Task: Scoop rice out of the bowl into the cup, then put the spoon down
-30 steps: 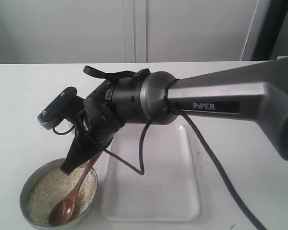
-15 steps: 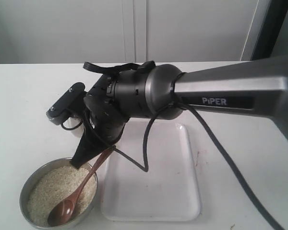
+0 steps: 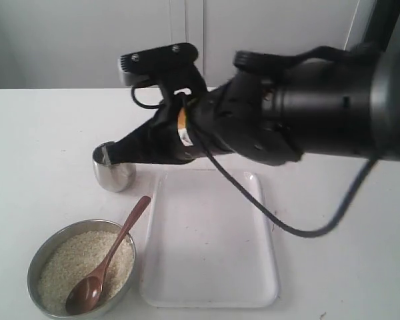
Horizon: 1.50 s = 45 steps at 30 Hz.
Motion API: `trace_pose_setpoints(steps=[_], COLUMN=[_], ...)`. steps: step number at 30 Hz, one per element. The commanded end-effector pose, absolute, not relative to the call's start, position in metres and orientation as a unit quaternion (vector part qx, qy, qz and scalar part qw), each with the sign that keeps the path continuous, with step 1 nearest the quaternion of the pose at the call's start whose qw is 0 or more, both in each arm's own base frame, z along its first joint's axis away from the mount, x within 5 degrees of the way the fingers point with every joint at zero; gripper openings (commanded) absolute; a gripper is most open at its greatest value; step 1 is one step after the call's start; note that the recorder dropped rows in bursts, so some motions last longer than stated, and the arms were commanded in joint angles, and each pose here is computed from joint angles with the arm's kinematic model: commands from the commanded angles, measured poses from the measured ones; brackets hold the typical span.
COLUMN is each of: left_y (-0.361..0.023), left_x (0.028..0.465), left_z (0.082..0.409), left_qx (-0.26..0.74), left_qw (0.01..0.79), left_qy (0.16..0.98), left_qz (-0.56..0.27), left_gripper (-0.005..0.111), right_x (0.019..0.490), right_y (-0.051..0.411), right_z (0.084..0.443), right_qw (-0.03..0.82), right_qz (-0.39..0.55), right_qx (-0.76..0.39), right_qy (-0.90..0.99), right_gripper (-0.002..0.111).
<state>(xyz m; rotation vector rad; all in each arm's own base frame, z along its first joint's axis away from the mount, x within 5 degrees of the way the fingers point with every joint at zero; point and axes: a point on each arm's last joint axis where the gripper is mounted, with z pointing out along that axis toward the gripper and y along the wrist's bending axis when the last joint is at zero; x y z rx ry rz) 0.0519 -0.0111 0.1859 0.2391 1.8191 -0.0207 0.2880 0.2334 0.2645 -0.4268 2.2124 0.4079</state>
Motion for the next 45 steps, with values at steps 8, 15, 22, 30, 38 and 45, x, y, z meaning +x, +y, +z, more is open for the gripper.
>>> trace_pose_setpoints(steps=[8,15,22,30,38,45], left_y=[-0.011,-0.011,-0.011,-0.011,-0.011,-0.011], left_x=[0.052,0.052,0.052,0.052,0.052,0.052], left_z=[0.184,0.184,0.184,0.184,0.184,0.184], left_qx=[0.102,0.102,0.102,0.102,0.102,0.102], left_qw=[0.606,0.606,0.606,0.606,0.606,0.606], left_qy=[0.789,0.789,0.789,0.789,0.789,0.789], left_qz=[-0.01,-0.01,-0.01,-0.01,-0.01,-0.01], left_gripper=[0.014,0.014,0.014,0.014,0.014,0.014], right_x=[0.248,0.251,0.251,0.257,0.266,0.267], right_y=[0.192,0.196,0.202,0.207,0.213,0.211], right_z=[0.191,0.166,0.143,0.138,0.14,0.137], right_qw=[0.395,0.325,0.29,0.285,0.286,0.281], right_qz=[0.467,0.495,0.513,0.529,0.515,0.498], right_qx=[0.043,0.115,0.125,0.135,0.131,0.136], right_qy=[0.79,0.798,0.798,0.788,0.797,0.809], right_gripper=[0.0,0.0,0.025,0.051,0.051,0.051])
